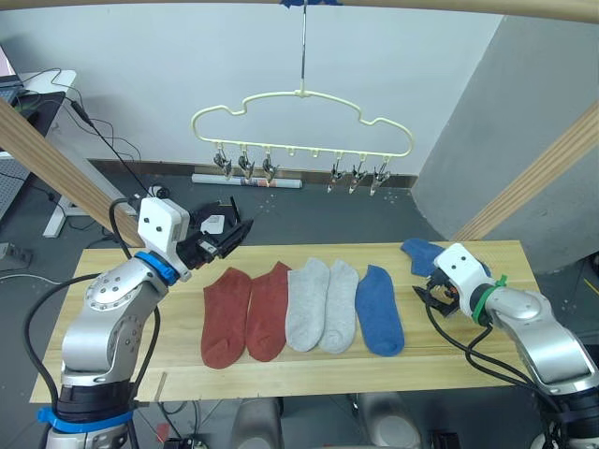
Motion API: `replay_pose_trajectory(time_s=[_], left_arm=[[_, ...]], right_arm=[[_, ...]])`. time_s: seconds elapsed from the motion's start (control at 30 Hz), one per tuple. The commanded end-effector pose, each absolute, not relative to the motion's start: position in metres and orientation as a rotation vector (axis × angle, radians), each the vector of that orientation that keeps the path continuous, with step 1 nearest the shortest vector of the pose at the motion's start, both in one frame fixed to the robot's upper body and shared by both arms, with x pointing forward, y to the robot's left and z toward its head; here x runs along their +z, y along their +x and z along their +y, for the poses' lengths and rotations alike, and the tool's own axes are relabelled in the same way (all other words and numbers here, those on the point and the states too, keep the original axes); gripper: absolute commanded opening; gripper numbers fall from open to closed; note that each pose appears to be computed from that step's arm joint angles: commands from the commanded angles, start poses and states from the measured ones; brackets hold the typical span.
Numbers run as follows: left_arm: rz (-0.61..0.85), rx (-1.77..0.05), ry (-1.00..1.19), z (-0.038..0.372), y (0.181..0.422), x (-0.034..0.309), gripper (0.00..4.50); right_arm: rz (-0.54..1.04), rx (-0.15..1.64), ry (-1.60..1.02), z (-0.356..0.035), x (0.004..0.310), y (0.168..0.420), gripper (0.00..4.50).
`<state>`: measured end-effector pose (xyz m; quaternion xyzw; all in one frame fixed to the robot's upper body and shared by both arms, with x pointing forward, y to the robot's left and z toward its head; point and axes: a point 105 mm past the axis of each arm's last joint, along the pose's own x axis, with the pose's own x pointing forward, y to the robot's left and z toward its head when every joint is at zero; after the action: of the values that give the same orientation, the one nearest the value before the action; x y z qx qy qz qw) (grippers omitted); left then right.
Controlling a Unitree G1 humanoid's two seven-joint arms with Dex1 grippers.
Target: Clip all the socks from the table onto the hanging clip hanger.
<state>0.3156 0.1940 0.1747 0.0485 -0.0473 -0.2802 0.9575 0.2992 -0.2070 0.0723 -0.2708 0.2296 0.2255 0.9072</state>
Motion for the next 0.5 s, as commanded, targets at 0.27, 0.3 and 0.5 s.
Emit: replay_pose_trajectory(time_s=[0.27, 0.3, 0.5], left_arm=[[-0.147, -0.565, 0.121, 0.19, 0.314, 0.183, 4.03], [-0.146, -0.567, 0.12, 0.189, 0.314, 0.182, 4.03], [-0.143, -0.58, 0.117, 0.184, 0.315, 0.18, 4.03]], right_arm=[[0.33, 0.375, -0.489, -0.195, 0.089, 0.307, 4.46], [0.316, 0.329, -0.448, -0.194, 0.087, 0.312, 4.46], [0.263, 0.132, -0.372, -0.194, 0.076, 0.338, 4.46]])
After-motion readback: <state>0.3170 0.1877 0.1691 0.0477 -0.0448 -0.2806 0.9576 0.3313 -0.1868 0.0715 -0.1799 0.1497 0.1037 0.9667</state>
